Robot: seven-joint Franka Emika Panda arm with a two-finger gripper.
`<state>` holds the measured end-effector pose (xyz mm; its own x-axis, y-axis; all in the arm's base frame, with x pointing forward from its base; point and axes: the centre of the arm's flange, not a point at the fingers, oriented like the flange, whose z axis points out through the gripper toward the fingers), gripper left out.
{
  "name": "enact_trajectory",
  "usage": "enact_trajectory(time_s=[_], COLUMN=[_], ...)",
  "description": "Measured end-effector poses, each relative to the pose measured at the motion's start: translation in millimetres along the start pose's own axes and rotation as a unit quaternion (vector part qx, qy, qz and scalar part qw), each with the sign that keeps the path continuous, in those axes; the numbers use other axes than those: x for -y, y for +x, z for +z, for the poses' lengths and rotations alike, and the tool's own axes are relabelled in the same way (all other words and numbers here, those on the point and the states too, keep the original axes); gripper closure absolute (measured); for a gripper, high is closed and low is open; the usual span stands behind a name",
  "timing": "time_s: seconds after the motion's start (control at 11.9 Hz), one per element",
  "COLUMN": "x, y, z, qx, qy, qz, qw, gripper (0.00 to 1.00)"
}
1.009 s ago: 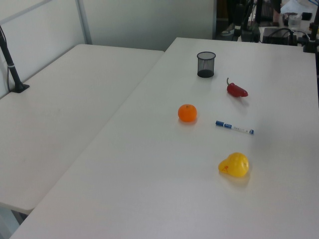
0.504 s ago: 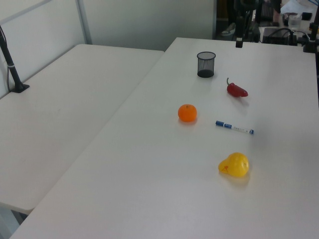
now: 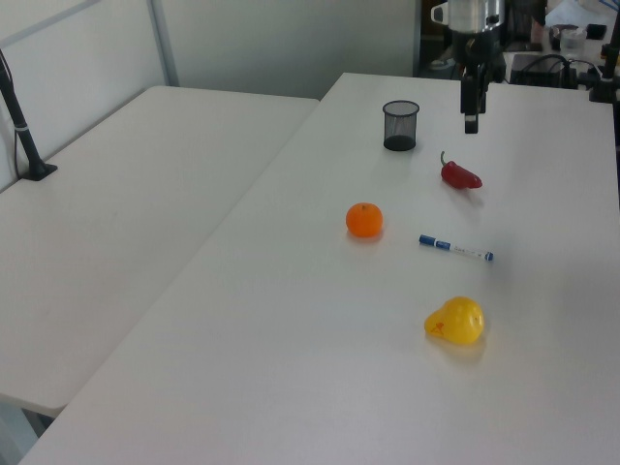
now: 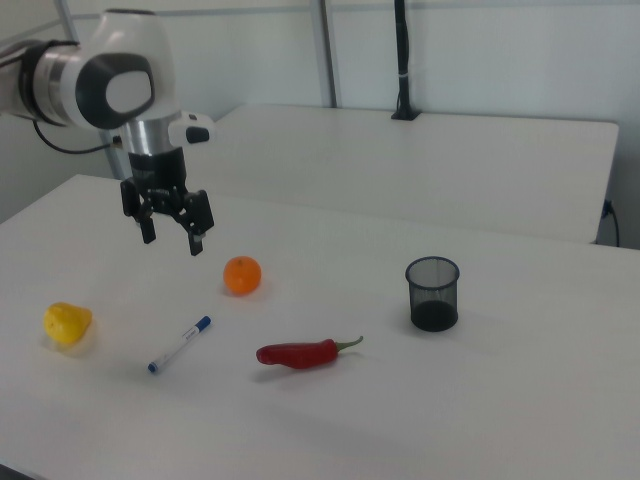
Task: Place marker
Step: 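Lower the gripper over the marker and close on it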
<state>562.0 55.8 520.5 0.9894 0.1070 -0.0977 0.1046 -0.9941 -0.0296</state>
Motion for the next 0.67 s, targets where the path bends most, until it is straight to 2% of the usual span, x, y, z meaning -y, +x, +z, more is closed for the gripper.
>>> enact_trajectory(time_s=[0.17, 0.42, 0.67], x=[9.6, 26.9, 44.4], y=[9.9, 21.8, 29.7], z=[31.8, 98.5, 154.0], qx=[-0.009, -0.007, -0.013], qy=[-0.002, -0.03, -0.041], qz=[0.016, 0.032, 0.036], qw=[0.9998, 0.999, 0.9984], gripper=[0.0, 0.0, 0.0])
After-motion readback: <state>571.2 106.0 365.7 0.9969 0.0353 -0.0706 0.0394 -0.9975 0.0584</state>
